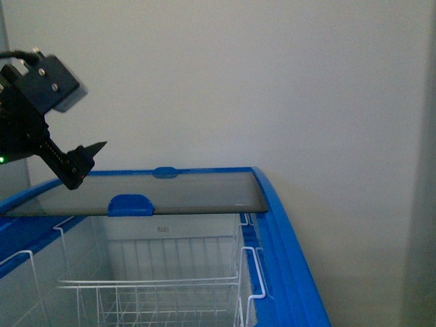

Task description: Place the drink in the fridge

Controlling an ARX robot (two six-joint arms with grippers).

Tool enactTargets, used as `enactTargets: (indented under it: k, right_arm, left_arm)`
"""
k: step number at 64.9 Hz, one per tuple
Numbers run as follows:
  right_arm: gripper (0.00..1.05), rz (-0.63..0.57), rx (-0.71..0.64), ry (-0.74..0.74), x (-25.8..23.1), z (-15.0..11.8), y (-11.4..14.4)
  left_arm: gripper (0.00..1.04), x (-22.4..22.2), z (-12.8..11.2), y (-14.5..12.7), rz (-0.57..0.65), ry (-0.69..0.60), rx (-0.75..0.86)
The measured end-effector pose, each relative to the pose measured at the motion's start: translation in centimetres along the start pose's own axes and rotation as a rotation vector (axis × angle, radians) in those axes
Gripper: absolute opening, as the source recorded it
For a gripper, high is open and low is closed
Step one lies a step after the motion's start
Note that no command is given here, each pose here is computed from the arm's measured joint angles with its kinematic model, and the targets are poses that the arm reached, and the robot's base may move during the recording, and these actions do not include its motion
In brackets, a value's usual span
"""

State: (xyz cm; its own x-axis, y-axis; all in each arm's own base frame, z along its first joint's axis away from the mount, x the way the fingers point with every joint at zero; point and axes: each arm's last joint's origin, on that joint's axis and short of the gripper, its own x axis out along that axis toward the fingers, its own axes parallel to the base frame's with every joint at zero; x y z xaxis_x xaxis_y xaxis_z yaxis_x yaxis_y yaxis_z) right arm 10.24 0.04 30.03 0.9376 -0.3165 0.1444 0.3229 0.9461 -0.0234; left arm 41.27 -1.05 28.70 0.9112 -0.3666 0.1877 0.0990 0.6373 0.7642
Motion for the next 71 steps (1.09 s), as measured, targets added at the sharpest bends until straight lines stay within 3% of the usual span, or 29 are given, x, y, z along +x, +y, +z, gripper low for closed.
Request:
enactTargets:
  k: [14,28,46,53,57,71]
  right_arm:
    - [0.36,-0.001,0.0,0.001,0.0,0.0,0.0]
    - [0.36,-0.001,0.0,0.0,0.0,0.0,0.0]
    - [0.36,-0.001,0.0,0.001,0.0,0.0,0.0]
    - [0.36,-0.001,0.0,0.0,0.0,0.0,0.0]
    - [0.36,0.001,0.0,0.0,0.0,0.0,0.0]
    - [0.36,0.032,-0.01,0.031,0.2,-0.1,0.0]
  left_arm:
    - [0.97,-4.7,2.4,0.4,-0.105,0.107,-0.552]
    - [0.97,-11.3,4.3,2.4,-0.081,0.204,-0.906]
    - [0.96,-21.7,7.4,0.9,-0.132,0.259,-1.078]
    - [0.8,-24.4,8.1,-0.4,0.143,0.299,-0.939]
    - [0.72,-26.0,8.0,-1.6,0.23,0.33,-0.897]
    - [0.41,-29.7,7.0,-6.4,0.269,0.383,-0.87]
